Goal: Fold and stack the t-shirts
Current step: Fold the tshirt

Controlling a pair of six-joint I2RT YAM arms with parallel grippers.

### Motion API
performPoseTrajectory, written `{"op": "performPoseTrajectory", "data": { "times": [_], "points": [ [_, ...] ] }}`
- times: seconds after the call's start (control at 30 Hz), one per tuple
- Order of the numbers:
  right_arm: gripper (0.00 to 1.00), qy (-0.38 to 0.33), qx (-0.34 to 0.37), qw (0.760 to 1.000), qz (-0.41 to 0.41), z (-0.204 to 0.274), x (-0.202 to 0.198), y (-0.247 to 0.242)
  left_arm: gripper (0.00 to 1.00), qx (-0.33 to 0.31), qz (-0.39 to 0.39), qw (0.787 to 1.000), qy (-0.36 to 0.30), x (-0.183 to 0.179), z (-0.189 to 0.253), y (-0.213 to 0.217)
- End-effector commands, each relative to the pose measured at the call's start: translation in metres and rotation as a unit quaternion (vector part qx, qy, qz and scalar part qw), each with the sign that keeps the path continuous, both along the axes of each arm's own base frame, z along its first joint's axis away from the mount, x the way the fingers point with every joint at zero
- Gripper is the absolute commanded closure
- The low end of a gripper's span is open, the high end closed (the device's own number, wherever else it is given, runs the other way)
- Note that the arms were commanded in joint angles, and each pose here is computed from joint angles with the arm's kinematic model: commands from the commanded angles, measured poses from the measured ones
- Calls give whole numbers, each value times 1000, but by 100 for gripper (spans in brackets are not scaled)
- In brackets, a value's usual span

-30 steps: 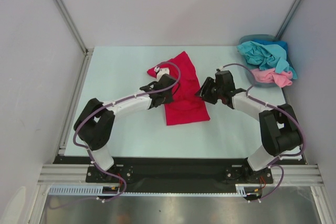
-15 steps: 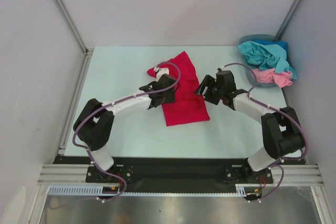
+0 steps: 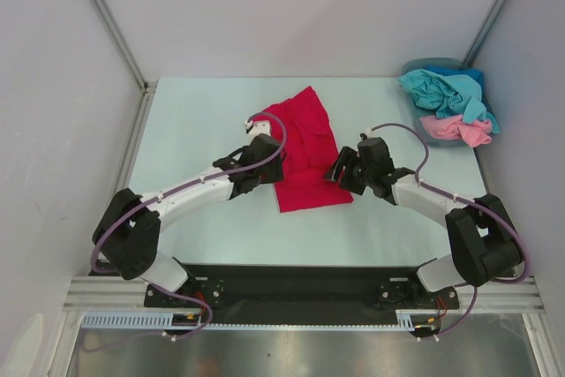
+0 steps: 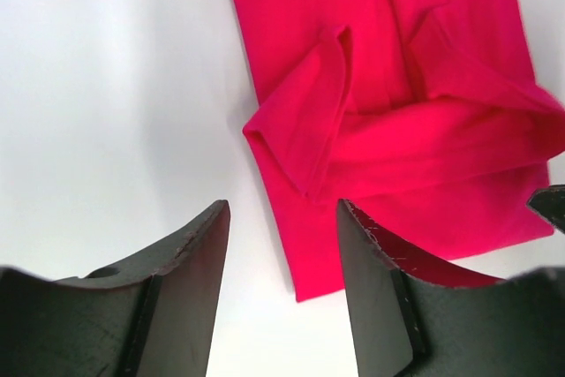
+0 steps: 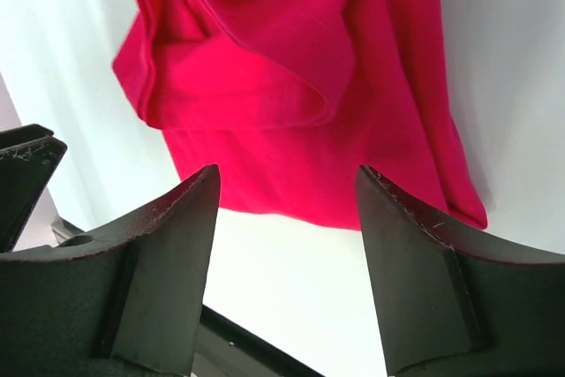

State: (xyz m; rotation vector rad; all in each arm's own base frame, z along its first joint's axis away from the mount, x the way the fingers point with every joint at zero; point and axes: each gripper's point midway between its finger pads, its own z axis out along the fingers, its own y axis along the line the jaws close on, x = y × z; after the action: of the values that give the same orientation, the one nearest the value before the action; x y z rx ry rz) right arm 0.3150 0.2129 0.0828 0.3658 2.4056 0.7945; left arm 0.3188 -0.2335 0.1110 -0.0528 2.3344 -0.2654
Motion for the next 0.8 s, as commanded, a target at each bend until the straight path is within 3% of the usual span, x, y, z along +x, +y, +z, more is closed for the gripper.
{"op": "performPoseTrajectory", "data": {
  "times": [0.0,0.6,0.77],
  "points": [
    [33,-18,3,1000,-11,6,4,0,43,-20,-6,1000,-6,-8,4,-7],
    [40,-27,-2,1000,-11,-2,20,5,45,-18,-20,1000,-4,-21,-2,-15],
    [46,-22,-4,1000,-9,-14,30,10,46,-20,-23,1000,-8,-24,1,-15]
  ]
}}
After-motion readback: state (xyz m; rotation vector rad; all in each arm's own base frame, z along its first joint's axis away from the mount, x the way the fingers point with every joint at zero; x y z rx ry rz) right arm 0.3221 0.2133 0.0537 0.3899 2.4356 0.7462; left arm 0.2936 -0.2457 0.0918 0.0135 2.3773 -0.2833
